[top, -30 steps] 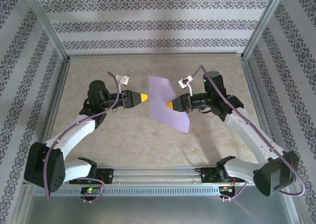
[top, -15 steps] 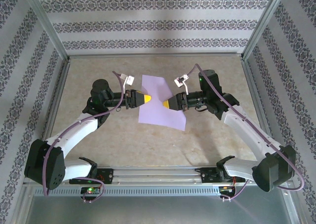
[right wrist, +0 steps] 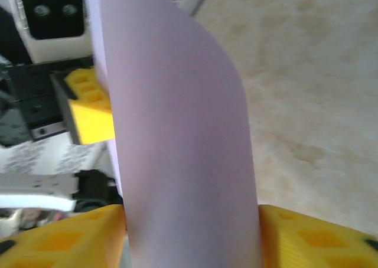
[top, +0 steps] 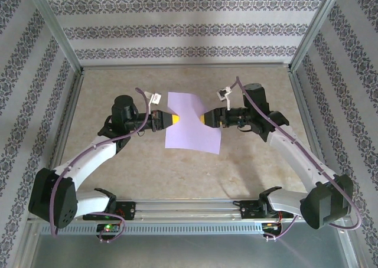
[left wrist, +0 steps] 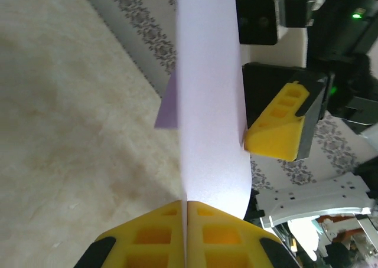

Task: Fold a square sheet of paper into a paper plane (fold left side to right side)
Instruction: Place a square sheet of paper at the center of the table, then first fold in half a square sheet of paper at the center of the table.

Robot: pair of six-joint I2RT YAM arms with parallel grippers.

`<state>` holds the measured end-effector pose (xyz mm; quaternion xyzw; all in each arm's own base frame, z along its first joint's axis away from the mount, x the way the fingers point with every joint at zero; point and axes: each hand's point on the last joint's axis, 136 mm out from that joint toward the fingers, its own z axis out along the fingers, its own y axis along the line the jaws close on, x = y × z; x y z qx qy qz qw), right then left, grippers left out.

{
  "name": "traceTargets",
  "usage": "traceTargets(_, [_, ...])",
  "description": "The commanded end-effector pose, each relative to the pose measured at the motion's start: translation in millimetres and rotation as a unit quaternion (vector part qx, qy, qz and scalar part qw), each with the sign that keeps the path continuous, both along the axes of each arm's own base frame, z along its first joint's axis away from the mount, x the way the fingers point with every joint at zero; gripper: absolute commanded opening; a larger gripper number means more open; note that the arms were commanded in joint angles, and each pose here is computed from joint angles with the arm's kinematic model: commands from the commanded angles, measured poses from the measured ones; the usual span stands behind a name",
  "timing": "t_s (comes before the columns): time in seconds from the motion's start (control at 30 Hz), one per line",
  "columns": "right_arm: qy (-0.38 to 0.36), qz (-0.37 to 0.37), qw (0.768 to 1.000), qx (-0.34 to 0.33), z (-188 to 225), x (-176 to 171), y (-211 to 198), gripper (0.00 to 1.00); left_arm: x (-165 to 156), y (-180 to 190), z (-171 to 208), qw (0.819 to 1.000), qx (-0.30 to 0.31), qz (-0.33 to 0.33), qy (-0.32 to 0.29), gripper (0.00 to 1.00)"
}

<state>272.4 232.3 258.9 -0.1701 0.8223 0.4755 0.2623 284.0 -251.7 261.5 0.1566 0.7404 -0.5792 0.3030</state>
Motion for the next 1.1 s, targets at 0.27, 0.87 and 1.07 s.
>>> traceTargets(0.27, [0.063, -0.161, 0.979, -0.107, -90.2, 31.1, -52.0, 0.71, 30.6, 17.4, -158.8, 0.965, 0.16, 0.094, 0.187, 0.0])
traceTargets(0.87, [0.196, -0.177, 0.959, -0.104, -181.5, 42.8, -11.9, 0.13, 38.8, 33.7, -199.6, 0.931, 0.255, 0.12, 0.234, 0.0])
traceTargets(1.07, [0.211, -0.162, 0.956, -0.125, -202.2, 51.5, 2.3, 0.07, 41.5, 30.5, -200.1, 0.929, 0.256, 0.113, 0.24, 0.01])
